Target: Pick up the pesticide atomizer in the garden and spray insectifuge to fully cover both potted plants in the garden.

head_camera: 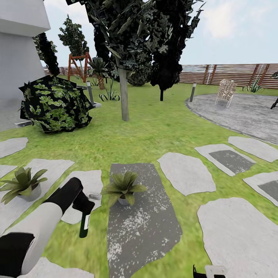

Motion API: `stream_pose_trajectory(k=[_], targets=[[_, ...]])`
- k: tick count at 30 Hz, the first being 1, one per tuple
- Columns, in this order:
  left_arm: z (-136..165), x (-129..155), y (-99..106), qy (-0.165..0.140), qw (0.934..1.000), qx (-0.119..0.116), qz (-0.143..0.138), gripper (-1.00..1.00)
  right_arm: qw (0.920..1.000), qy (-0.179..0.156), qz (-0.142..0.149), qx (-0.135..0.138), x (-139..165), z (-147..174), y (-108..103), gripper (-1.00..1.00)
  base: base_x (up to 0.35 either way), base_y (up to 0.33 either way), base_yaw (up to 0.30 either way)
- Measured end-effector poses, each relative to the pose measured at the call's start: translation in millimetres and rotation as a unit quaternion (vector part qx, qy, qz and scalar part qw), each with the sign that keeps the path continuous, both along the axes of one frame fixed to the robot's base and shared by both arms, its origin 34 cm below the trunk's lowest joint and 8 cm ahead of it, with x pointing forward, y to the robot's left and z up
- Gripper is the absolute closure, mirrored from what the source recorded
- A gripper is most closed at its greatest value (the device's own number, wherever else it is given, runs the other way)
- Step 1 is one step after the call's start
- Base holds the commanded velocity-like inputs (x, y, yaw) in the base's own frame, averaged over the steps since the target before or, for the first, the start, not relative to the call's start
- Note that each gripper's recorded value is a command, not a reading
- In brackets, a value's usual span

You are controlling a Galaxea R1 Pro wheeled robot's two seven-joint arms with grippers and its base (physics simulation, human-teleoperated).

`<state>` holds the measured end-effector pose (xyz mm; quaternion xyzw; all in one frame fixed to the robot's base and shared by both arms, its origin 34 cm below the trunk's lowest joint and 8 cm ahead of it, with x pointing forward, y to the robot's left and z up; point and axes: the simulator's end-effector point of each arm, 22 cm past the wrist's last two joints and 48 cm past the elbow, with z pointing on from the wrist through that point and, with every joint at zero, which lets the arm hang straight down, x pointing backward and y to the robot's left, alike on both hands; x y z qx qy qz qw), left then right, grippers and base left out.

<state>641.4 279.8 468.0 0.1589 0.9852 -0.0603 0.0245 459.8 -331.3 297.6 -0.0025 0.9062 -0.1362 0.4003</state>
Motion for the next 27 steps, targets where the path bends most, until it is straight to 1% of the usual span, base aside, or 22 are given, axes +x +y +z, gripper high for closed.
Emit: stream_pose_trajectory(k=[10, 21, 24, 27], targets=[[0.4, 0.4, 0.0, -0.001, 1.0000, 0.000, 0.000, 1.00, 1.0000, 0.000, 0.000, 0.000, -0.3, -0.1, -0.1, -1.00, 0.015, 0.005, 0.000], [0.8, 1.6, -0.8, -0.001, 1.0000, -0.001, 0.000, 1.00, 1.0000, 0.001, 0.000, 0.000, -0.8, -0.7, 0.0, -1.00, 0.266, 0.159, -0.006], [0.8, 1.5, -1.3, -0.001, 1.0000, -0.001, 0.000, 1.00, 1.0000, 0.001, 0.000, 0.000, -0.9, -0.7, 0.0, -1.00, 0.270, 0.206, -0.194], [-0.5, 0.5, -1.7, 0.000, 1.0000, -0.002, 0.000, 1.00, 1.0000, 0.001, 0.000, 0.000, -0.7, -0.7, -0.1, -1.00, 0.102, 0.072, -0.275]])
